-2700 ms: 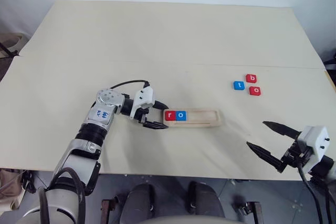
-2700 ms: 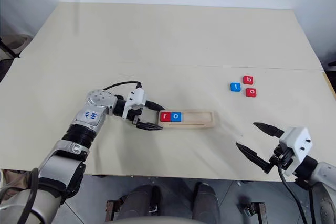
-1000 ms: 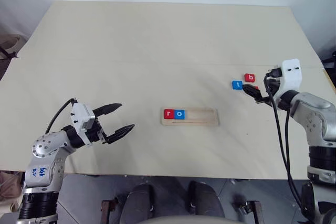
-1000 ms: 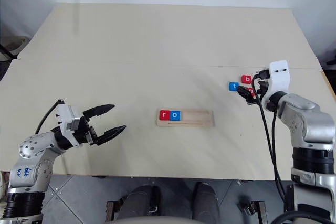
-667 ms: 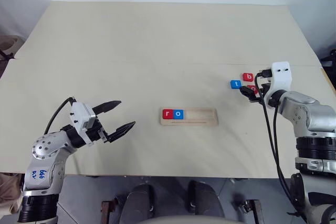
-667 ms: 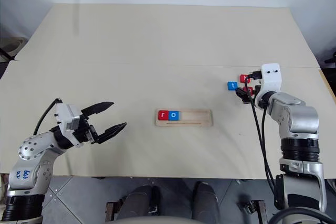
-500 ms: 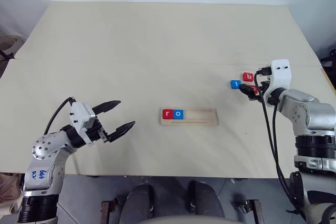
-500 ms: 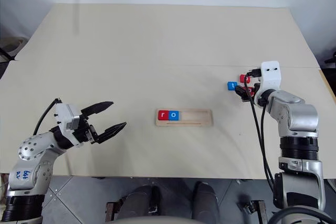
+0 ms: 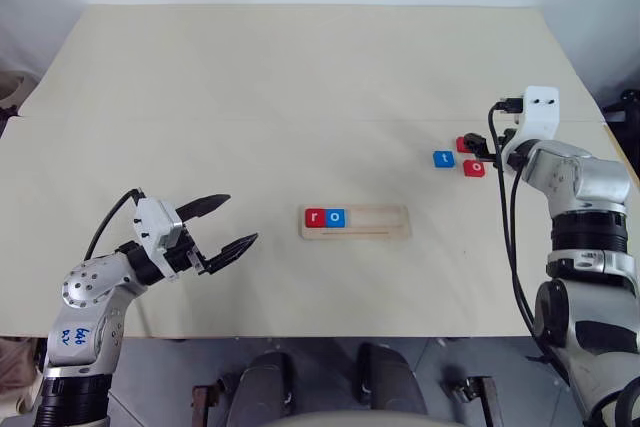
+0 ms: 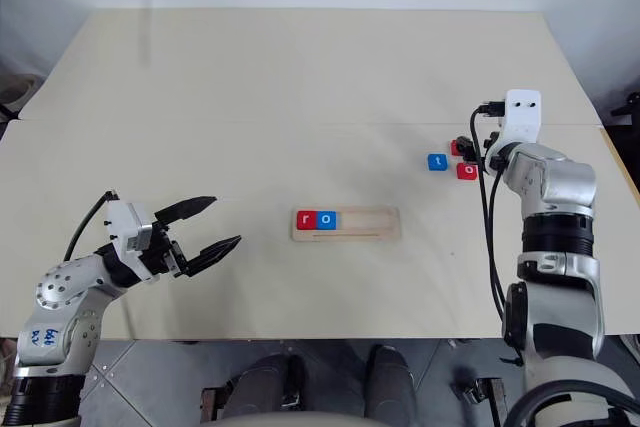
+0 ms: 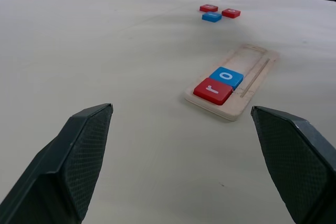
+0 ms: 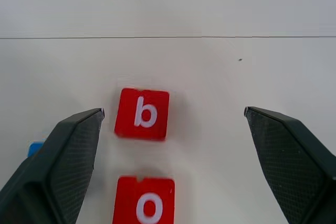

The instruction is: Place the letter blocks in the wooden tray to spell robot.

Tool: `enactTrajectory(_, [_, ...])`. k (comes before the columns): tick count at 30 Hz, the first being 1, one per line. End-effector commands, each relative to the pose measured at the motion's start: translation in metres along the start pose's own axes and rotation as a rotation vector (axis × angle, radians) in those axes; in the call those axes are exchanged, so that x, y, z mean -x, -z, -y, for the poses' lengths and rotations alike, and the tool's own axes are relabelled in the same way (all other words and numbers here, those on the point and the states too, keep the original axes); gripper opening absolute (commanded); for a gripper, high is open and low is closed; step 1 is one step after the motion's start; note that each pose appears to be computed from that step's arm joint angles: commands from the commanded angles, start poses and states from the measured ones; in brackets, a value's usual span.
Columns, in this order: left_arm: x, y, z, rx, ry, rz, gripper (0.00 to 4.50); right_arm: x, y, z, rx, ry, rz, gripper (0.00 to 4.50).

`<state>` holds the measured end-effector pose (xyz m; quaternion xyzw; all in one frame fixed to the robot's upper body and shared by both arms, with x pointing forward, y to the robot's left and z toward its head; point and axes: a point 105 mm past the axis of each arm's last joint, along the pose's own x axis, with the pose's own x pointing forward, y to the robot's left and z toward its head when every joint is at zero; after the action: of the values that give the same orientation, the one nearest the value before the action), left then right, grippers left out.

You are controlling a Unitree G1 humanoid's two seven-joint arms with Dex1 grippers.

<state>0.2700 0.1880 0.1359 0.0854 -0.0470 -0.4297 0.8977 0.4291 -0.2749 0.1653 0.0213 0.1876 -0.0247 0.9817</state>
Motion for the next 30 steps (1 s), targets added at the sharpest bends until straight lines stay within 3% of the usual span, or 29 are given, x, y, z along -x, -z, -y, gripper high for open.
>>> enactTrajectory(1, [0.0,-0.01,0.003,-0.035,-0.002,0.035,4.48,-0.008,-0.009,0.0,-0.006,0.026,0.028,4.5])
enactTrajectory(12, [0.004,-0.012,0.006,-0.035,-0.04,0.041,4.48,-0.029,0.003,-0.022,0.013,0.025,-0.023,4.5])
enactTrajectory(21, [0.002,-0.012,0.004,-0.037,-0.04,0.041,4.5,-0.026,0.005,-0.026,-0.003,0.025,-0.036,1.49])
enactTrajectory(30, [-0.009,-0.01,0.004,-0.023,0.017,0.041,4.5,0.004,-0.029,-0.013,-0.003,-0.002,0.063,1.46])
